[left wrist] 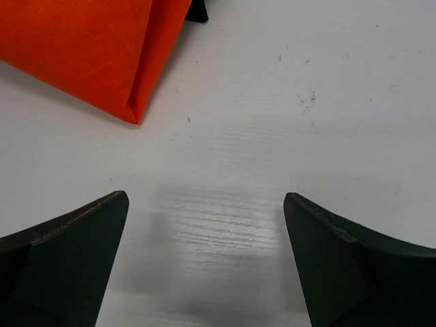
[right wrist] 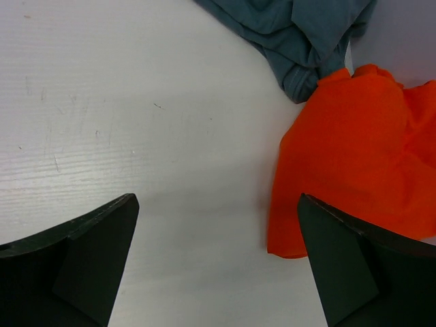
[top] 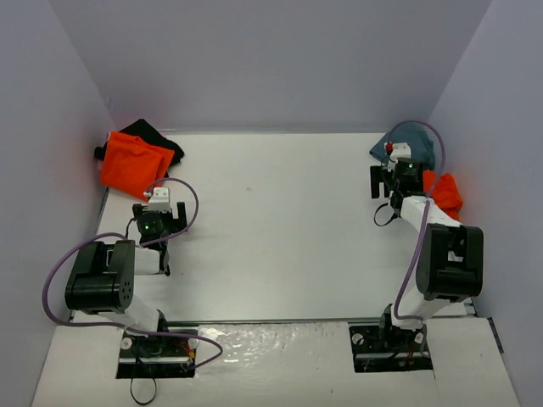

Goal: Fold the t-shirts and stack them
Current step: Grab crumpled tshirt from the corner of the board with the right arm

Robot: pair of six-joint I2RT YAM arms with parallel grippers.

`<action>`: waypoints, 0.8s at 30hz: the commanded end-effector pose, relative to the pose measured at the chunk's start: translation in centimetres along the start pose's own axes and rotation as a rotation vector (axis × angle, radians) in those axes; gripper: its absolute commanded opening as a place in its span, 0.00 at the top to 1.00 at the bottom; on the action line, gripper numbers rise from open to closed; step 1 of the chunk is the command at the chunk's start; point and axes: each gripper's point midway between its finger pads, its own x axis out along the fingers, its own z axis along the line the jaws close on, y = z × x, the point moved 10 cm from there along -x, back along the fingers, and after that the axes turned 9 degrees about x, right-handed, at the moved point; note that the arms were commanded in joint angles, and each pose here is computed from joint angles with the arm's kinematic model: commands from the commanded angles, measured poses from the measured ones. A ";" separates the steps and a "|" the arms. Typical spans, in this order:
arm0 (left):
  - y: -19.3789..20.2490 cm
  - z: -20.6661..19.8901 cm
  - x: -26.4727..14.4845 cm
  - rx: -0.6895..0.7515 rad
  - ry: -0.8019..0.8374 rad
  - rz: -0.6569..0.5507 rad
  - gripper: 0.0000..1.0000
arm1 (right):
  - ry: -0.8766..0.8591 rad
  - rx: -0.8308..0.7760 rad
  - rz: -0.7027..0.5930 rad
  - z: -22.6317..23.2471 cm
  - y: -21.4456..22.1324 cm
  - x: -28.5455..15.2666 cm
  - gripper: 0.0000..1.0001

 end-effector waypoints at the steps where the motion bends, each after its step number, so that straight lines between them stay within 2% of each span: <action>1: -3.1 0.5 0.8 -0.005 -0.034 -0.129 0.03 | -0.041 0.007 -0.177 -0.6 -5.7 -3.2 0.00; 6: -3.1 0.5 0.8 -0.005 -0.035 -0.129 0.03 | -0.056 0.017 -0.219 -0.8 -7.5 -4.9 0.00; 13: -3.1 0.5 0.8 -0.005 -0.035 -0.129 0.03 | 0.128 0.032 -0.216 -2.3 -8.7 -5.0 0.00; 20: -3.1 0.5 0.8 -0.005 -0.034 -0.130 0.03 | 0.170 0.054 -0.260 -2.8 -10.7 -5.4 0.00; 22: -3.1 0.5 0.8 -0.005 -0.035 -0.129 0.03 | 0.143 0.036 -0.239 -2.5 -9.8 -4.5 0.00; 24: -3.1 0.5 0.8 -0.005 -0.035 -0.129 0.03 | 0.109 0.002 -0.147 -1.8 -9.0 -2.7 0.00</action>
